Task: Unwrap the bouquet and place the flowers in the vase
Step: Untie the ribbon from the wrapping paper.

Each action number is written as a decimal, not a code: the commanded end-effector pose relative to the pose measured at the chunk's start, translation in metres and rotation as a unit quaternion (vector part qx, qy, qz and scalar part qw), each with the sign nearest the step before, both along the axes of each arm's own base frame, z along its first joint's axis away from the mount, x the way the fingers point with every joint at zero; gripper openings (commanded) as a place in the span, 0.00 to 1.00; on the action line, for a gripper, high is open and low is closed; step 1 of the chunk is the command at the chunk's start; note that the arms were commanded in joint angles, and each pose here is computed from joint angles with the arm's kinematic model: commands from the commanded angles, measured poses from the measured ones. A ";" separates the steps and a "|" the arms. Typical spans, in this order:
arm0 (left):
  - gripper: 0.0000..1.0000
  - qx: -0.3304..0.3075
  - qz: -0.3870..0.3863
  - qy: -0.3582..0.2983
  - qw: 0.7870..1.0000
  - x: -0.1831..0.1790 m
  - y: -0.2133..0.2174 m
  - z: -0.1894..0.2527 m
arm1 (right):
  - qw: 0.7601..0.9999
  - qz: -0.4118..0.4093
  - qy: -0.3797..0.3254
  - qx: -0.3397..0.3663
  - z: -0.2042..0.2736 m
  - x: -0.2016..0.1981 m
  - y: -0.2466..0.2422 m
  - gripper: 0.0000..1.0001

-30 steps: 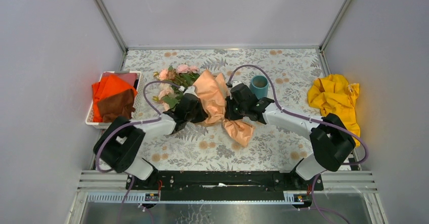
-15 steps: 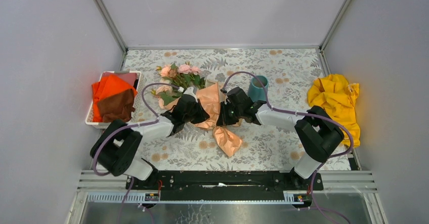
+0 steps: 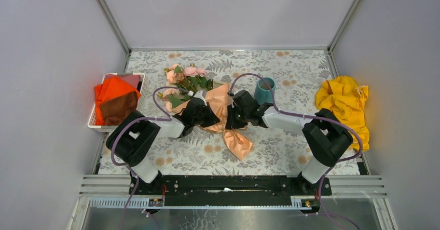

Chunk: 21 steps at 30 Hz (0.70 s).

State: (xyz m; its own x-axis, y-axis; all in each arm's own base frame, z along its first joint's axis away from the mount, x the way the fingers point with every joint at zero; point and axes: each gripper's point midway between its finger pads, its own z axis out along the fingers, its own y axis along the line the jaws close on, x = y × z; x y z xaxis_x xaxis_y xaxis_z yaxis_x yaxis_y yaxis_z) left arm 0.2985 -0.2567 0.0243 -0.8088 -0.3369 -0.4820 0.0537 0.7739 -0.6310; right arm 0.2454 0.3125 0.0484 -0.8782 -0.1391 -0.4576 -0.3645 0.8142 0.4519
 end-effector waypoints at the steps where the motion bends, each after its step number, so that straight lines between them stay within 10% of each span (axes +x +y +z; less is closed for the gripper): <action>1: 0.00 0.042 0.004 0.047 0.998 -0.015 0.015 -0.035 | 0.999 0.004 -0.034 0.005 0.024 0.011 0.006 0.17; 11: 0.00 0.052 0.005 0.059 0.997 -0.020 0.019 -0.050 | 0.999 -0.005 -0.051 0.002 0.037 0.018 0.006 0.28; 21: 0.00 0.055 0.005 0.068 0.996 -0.022 0.020 -0.060 | 0.998 -0.016 -0.066 -0.012 0.042 0.025 0.000 0.00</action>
State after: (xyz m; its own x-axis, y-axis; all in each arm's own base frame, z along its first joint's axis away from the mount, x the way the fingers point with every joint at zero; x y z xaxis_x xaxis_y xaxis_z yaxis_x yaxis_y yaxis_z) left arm 0.3082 -0.2649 0.0208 -0.7940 -0.3551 -0.4934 0.0719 0.7511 -0.6563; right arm 0.2574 0.3019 0.0528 -0.8616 -0.1512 -0.4845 -0.3583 0.8573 0.3697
